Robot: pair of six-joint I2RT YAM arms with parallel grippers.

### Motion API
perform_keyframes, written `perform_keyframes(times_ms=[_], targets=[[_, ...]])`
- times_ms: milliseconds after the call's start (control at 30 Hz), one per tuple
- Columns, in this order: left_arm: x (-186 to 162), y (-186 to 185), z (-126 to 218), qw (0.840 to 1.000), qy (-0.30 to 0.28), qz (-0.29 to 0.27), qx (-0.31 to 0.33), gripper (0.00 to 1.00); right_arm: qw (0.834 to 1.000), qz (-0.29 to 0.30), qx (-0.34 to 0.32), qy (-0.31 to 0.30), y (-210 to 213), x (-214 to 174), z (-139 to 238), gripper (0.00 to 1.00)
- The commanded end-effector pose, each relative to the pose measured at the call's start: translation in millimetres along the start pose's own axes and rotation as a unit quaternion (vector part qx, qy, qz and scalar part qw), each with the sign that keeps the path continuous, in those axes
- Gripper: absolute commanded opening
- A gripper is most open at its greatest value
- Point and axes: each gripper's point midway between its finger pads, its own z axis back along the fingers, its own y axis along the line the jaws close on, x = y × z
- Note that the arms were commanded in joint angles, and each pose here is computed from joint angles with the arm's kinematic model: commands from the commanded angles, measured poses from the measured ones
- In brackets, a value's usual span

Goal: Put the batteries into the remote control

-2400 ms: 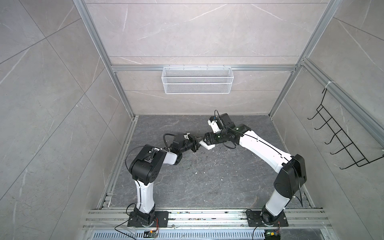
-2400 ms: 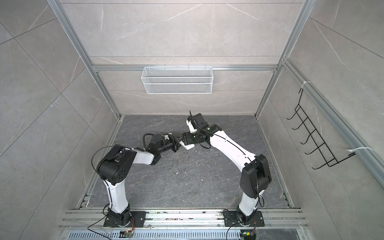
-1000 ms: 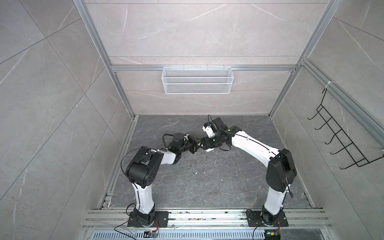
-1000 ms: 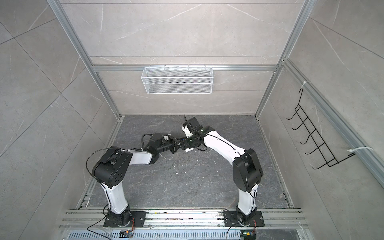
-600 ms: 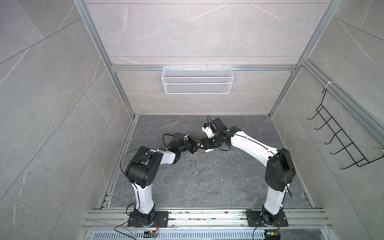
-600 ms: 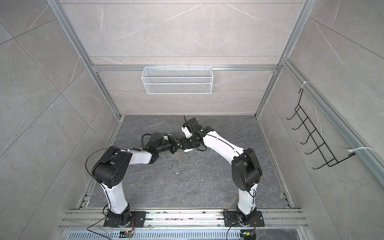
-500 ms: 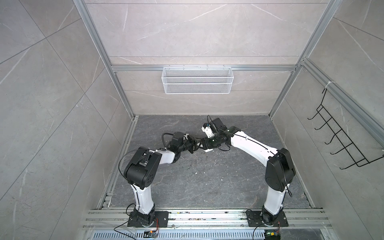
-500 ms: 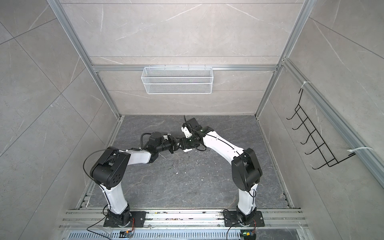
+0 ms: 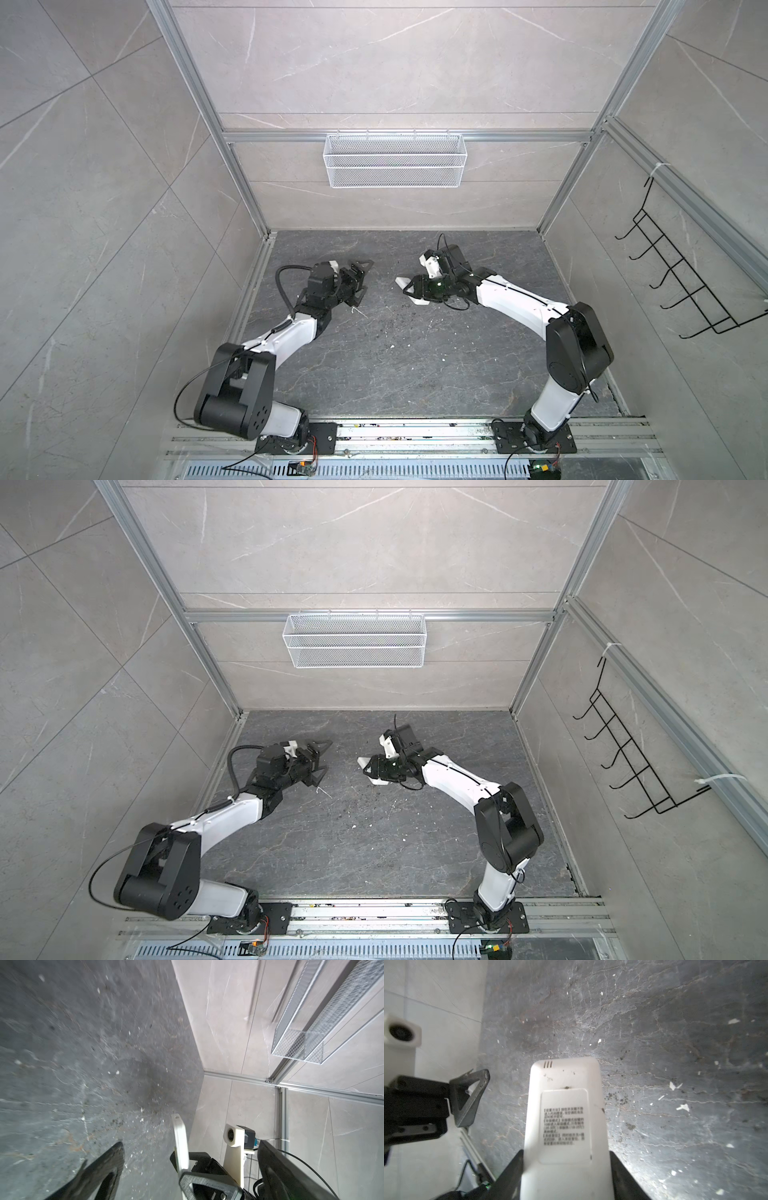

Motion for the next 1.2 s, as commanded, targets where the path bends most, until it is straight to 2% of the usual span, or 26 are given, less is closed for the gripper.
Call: perform_keyframes(times_ms=[0,133,200,267,400,567,800,1000,1100,1167], targets=[[16,-32,22,0.994,-0.058,-0.086,-0.044,1.00,0.988,-0.060,0.139,-0.038,45,23,8,0.40],[4,-61,19,0.989,-0.010,-0.112,-0.091,0.96,0.962,-0.123,0.240,-0.050,64,33,4,0.40],[-4,-69,8,0.989,0.032,-0.097,-0.112,0.94,0.948,-0.140,0.280,-0.063,72,39,6,0.40],[-5,-73,2,0.987,0.043,-0.071,-0.141,0.91,0.941,-0.139,0.301,-0.062,79,41,6,0.40],[-4,-67,-7,0.983,0.045,-0.033,-0.173,0.85,0.940,-0.129,0.309,-0.060,90,38,10,0.41],[-13,-71,-21,0.978,0.087,-0.012,-0.192,0.81,0.944,-0.108,0.308,-0.053,102,32,11,0.41],[-18,-72,-33,0.969,0.113,0.000,-0.221,0.81,0.941,-0.101,0.320,-0.042,113,30,6,0.41],[-19,-63,-38,0.970,0.112,0.004,-0.215,0.88,0.939,-0.099,0.328,-0.038,120,31,7,0.41],[-19,-63,-39,0.970,0.111,0.003,-0.217,0.88,0.937,-0.103,0.330,-0.036,120,31,4,0.41],[-20,-63,-39,0.970,0.110,0.001,-0.217,0.83,0.934,-0.111,0.337,-0.035,120,31,1,0.41]])
